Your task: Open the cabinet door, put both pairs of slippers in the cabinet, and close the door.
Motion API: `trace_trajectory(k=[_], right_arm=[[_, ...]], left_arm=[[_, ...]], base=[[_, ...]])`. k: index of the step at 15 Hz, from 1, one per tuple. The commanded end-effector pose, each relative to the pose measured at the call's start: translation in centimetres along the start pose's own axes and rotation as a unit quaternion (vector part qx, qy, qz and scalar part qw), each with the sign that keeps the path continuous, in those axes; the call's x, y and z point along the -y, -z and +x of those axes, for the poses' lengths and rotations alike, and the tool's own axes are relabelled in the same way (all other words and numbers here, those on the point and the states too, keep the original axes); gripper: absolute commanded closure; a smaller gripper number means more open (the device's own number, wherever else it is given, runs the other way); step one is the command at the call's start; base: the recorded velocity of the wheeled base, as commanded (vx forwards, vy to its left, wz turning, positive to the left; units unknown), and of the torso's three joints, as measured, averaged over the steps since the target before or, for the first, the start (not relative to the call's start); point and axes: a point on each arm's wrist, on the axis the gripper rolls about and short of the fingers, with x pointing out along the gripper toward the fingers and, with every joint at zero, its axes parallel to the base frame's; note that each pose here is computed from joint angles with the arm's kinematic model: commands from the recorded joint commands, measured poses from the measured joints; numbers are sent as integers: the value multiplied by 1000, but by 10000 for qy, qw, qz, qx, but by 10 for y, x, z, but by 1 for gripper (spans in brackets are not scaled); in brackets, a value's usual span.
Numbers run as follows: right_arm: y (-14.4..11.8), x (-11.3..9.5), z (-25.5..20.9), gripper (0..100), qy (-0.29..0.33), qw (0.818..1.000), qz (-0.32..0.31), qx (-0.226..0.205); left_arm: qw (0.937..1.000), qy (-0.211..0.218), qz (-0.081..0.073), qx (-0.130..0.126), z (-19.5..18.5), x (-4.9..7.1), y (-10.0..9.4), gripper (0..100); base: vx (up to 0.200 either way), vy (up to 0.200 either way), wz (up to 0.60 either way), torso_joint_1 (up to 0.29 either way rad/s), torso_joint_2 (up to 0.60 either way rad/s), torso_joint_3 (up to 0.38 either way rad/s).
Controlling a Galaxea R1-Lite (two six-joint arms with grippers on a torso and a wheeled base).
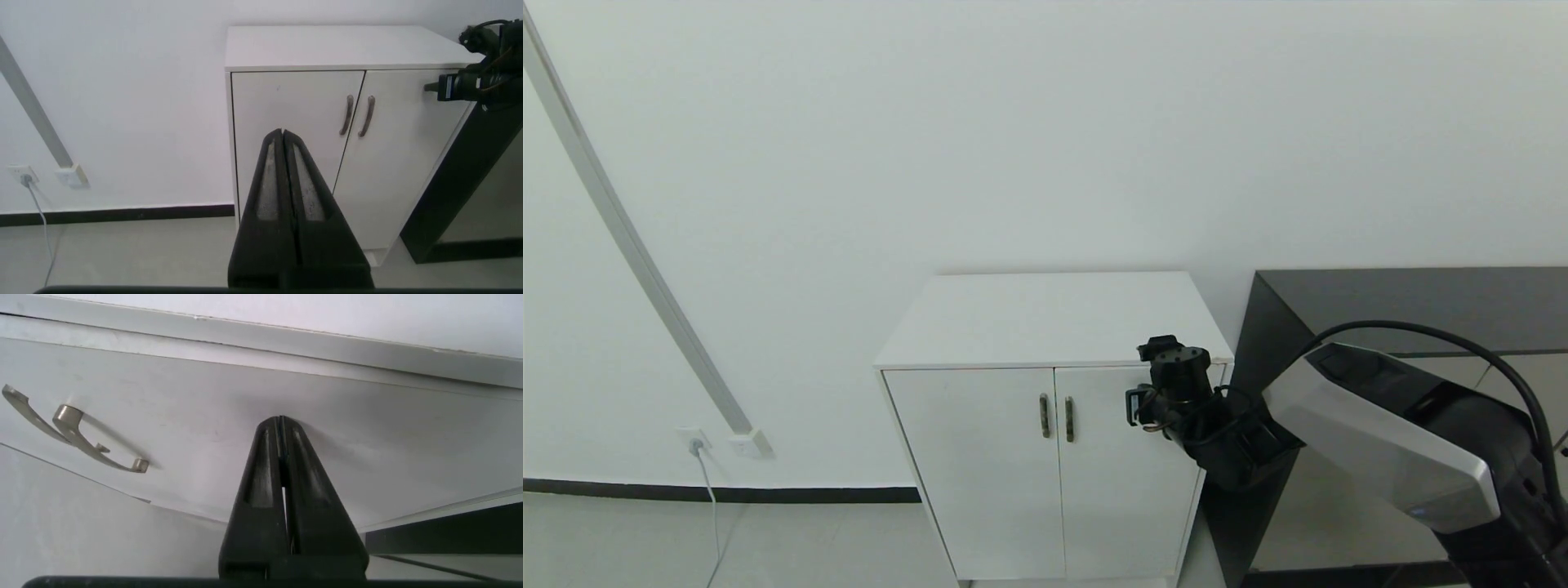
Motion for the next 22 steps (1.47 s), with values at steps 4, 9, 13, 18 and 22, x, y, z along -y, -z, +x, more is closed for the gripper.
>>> trace_trajectory(k=[4,9,13,18,22], right_arm=[[0,0,1,100,-2,10000,2,16],[-1,-1,1,100,-10,10000,1,22],[1,1,3,100,14,10000,5,9],[1,1,2,100,5,10000,20,60],[1,1,3,100,5,10000,20,60]], left_arm=[[10000,4,0,-12,0,0,0,100],[10000,4,0,-5,0,0,0,100],[10000,4,0,-5,0,0,0,100],[10000,4,0,-5,0,0,0,100],[10000,4,0,-5,0,0,0,100]], base=[[0,0,0,0,0,0],[0,0,0,0,0,0],[0,0,0,0,0,0],[0,0,0,0,0,0],[0,0,0,0,0,0]])
